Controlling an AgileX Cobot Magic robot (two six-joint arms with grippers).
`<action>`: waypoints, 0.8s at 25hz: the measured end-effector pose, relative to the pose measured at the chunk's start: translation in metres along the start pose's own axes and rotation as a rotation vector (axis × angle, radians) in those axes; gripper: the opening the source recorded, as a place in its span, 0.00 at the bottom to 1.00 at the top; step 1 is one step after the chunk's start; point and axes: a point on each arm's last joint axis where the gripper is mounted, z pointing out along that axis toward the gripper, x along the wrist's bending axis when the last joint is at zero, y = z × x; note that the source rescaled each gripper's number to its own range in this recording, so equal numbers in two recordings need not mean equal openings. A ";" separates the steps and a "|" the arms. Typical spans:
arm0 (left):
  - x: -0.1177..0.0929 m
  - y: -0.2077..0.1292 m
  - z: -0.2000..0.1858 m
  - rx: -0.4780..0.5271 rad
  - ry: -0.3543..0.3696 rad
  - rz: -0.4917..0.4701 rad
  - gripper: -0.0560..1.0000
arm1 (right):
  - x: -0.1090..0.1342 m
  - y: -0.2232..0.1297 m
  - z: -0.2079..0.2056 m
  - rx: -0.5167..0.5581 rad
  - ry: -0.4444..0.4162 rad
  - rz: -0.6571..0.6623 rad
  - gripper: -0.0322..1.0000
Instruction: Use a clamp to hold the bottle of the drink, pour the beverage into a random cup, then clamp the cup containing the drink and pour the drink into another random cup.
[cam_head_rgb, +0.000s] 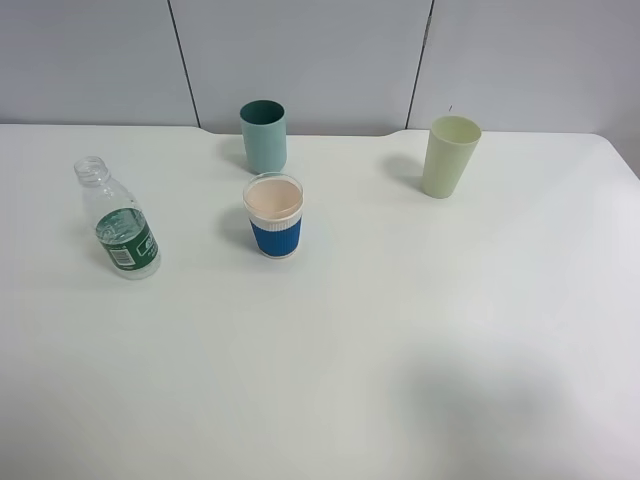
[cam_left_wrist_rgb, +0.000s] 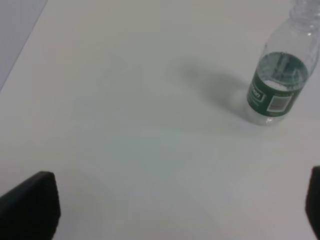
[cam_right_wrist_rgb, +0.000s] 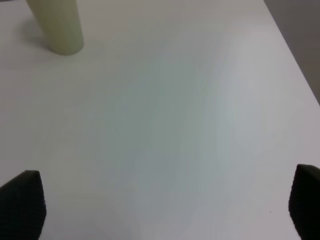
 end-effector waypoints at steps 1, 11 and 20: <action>0.000 0.000 0.000 0.000 0.000 0.000 1.00 | 0.000 0.000 0.000 0.000 -0.001 0.000 0.93; 0.000 0.000 0.000 0.000 0.000 0.000 1.00 | 0.000 0.000 0.000 0.000 -0.001 0.000 0.93; 0.000 0.000 0.000 0.000 0.000 0.000 1.00 | 0.000 0.000 0.000 0.000 -0.001 0.000 0.93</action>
